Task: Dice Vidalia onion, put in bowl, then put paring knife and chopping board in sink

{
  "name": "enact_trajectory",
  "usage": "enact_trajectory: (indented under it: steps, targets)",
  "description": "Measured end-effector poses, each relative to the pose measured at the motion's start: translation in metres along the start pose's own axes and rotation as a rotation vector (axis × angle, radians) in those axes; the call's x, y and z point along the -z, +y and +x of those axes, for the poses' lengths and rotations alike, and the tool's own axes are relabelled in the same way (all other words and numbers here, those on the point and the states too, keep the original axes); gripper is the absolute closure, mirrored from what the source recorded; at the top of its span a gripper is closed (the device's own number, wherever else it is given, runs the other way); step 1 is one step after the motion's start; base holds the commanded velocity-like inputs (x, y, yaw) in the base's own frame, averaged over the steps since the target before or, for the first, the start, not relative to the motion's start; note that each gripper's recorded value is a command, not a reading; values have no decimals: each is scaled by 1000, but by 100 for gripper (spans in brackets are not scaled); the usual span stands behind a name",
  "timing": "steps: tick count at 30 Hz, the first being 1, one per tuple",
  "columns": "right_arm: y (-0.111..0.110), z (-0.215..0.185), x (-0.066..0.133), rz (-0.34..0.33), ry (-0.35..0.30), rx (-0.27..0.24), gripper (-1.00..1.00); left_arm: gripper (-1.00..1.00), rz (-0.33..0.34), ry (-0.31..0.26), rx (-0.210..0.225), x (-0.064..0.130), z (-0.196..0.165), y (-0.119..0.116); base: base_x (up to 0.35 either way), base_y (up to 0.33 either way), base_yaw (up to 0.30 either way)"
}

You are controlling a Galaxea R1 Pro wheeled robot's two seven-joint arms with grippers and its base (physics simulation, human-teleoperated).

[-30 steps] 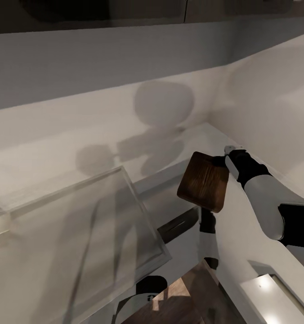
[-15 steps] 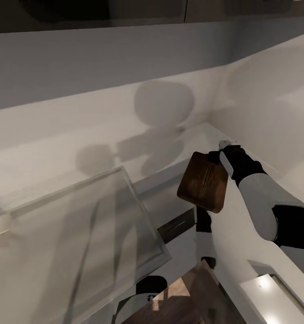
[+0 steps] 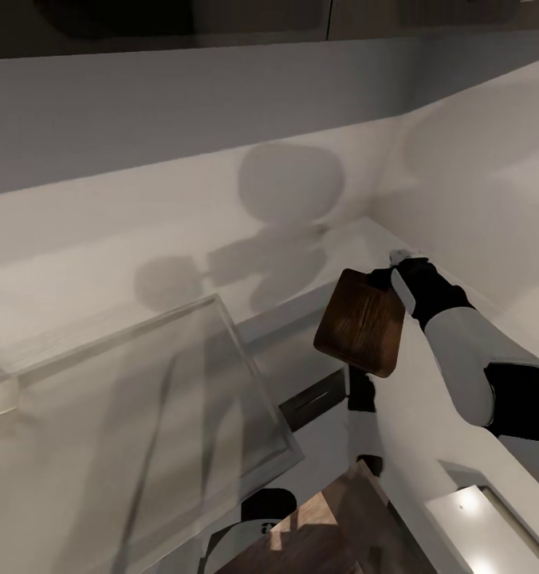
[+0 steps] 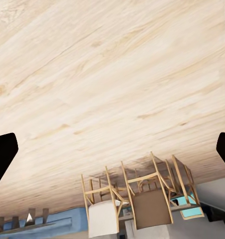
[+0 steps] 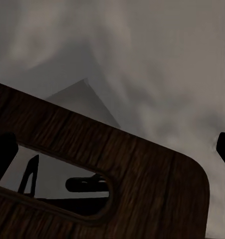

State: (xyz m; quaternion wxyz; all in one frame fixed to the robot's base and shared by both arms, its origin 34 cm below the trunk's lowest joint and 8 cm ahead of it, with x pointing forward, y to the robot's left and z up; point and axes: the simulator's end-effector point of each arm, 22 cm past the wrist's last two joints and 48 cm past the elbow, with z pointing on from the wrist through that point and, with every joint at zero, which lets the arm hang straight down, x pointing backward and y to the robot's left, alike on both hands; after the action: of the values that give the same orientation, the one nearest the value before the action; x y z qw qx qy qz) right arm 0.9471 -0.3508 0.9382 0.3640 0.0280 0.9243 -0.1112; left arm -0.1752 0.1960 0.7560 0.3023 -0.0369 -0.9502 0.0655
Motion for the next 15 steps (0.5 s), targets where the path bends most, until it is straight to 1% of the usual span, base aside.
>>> enact_trajectory:
  steps: [3,5,15]
  targets:
    - [-9,3,-1,11,12,-1,-100,-100,0,0,1,0,0,0,0,0,0]
    - [-11,5,-1,14,17,-1,-100,-100,-1,0,1,0,0,0,0,0,0]
    - [-12,13,-4,15,38,1,-100,-100,-1,1,1,0,1,0,0,0,0]
